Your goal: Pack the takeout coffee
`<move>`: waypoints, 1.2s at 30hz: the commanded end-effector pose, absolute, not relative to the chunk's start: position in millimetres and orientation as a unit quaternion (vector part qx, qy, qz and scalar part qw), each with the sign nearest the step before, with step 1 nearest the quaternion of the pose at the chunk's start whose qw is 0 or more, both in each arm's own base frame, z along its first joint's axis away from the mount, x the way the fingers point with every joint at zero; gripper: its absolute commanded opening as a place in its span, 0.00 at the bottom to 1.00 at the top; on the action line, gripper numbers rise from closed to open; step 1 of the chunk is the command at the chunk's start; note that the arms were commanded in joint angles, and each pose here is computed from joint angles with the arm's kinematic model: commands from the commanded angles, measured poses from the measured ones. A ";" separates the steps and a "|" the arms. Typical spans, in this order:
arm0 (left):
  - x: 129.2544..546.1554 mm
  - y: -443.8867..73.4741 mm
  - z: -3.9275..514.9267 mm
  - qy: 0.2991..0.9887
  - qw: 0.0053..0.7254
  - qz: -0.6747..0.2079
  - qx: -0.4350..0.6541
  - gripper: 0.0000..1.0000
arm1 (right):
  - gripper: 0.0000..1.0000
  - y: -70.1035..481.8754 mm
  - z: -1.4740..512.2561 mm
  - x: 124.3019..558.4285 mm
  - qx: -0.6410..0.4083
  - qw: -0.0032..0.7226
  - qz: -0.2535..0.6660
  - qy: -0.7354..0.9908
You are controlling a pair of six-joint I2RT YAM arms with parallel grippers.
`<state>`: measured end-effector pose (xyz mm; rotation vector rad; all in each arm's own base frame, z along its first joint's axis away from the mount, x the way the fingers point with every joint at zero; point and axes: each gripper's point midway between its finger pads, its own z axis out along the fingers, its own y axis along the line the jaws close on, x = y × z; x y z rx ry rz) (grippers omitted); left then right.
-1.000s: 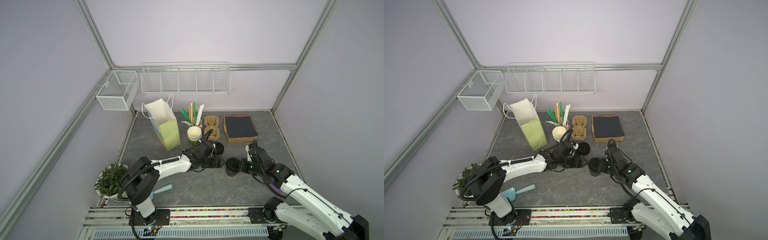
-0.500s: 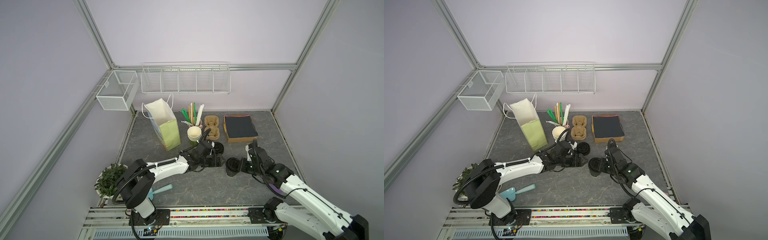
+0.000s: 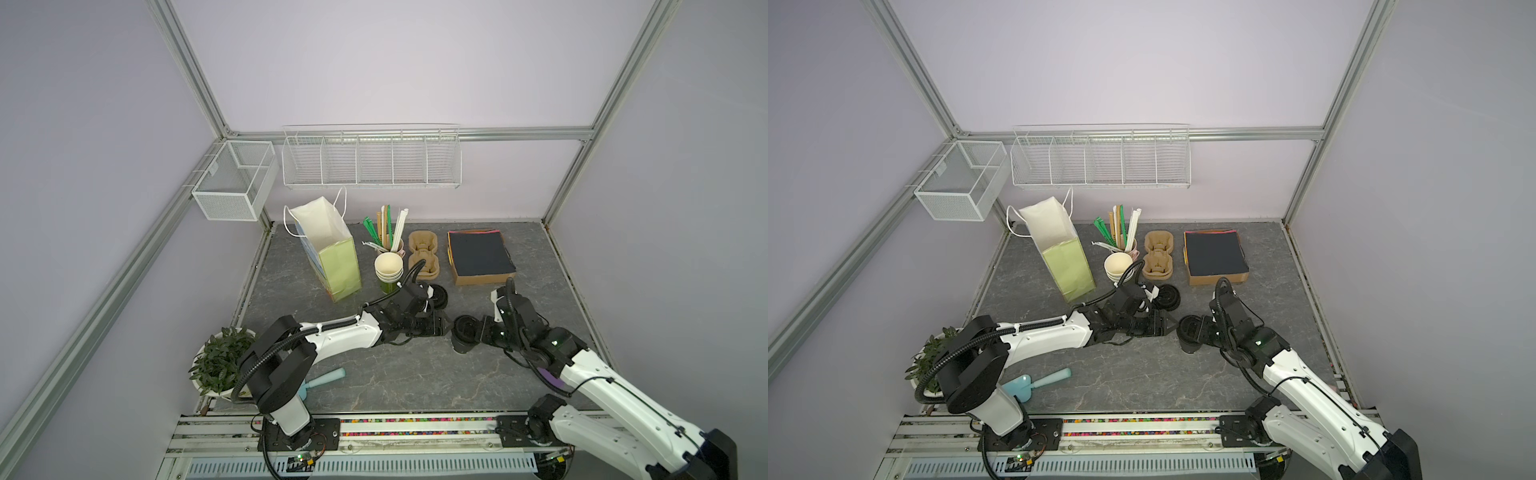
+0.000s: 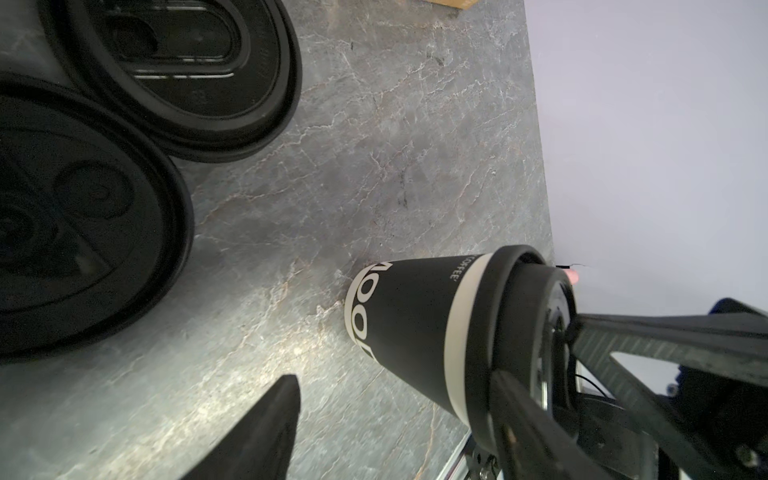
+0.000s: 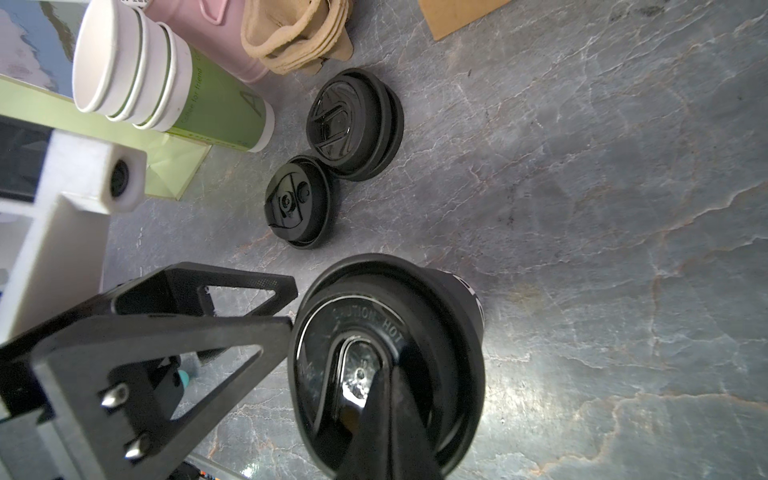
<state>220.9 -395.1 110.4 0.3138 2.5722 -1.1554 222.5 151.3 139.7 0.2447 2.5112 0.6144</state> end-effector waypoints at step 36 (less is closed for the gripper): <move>261.2 -390.1 192.1 0.885 0.246 -0.373 0.132 0.95 | 0.06 142.9 127.8 216.8 0.095 0.243 0.196 0.945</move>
